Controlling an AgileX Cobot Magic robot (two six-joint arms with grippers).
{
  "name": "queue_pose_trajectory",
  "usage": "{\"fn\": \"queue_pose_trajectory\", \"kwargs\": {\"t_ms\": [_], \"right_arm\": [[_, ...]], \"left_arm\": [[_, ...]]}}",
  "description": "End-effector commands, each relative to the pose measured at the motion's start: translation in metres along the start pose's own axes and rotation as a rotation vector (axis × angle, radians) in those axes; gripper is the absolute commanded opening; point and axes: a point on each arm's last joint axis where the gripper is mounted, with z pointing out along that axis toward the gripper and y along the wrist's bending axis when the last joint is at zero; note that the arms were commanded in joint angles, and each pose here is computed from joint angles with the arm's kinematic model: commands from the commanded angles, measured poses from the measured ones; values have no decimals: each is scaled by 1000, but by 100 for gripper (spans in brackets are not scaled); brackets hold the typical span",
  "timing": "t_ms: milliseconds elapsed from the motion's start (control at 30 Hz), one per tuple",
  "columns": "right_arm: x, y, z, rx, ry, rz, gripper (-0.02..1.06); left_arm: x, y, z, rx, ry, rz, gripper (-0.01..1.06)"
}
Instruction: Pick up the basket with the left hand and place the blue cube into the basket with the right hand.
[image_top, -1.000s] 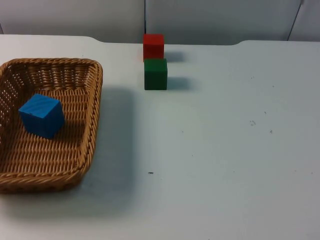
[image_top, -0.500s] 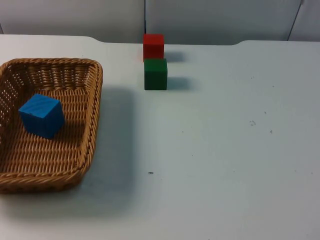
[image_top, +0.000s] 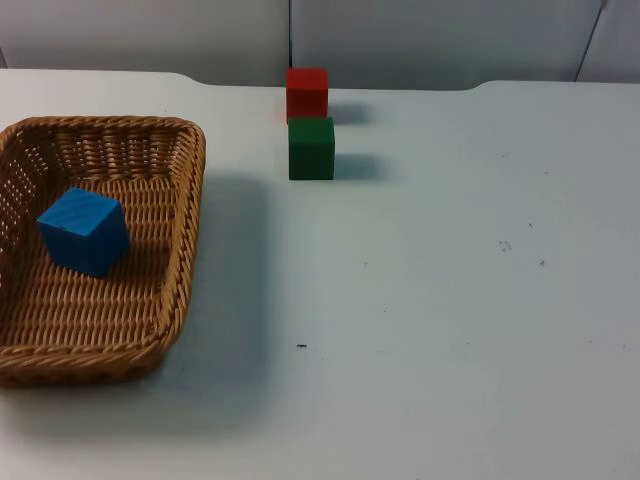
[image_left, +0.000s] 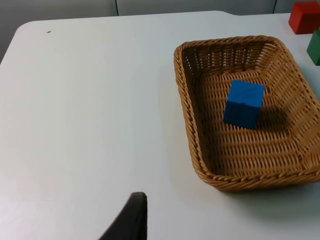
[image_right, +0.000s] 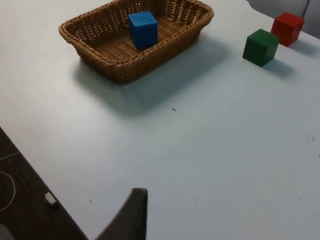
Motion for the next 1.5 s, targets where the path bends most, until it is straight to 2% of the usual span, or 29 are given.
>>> {"fn": "queue_pose_trajectory", "kwargs": {"t_ms": [0,367,1300,1433,1467], "right_arm": [[1,2,2,-17,-5,-22,104],[1,0,2,4,-4,3,104],[1,0,2,3,-4,4,104],[1,0,1,40,0,25,104],[1,0,1,82,4,47,104]], "left_arm": [[0,0,0,8,-13,-6,105],[0,0,0,8,-13,-6,105],[0,-1,0,10,-13,-7,105],[0,-1,0,10,-13,-7,105],[0,-1,0,10,-13,-7,105]]}}
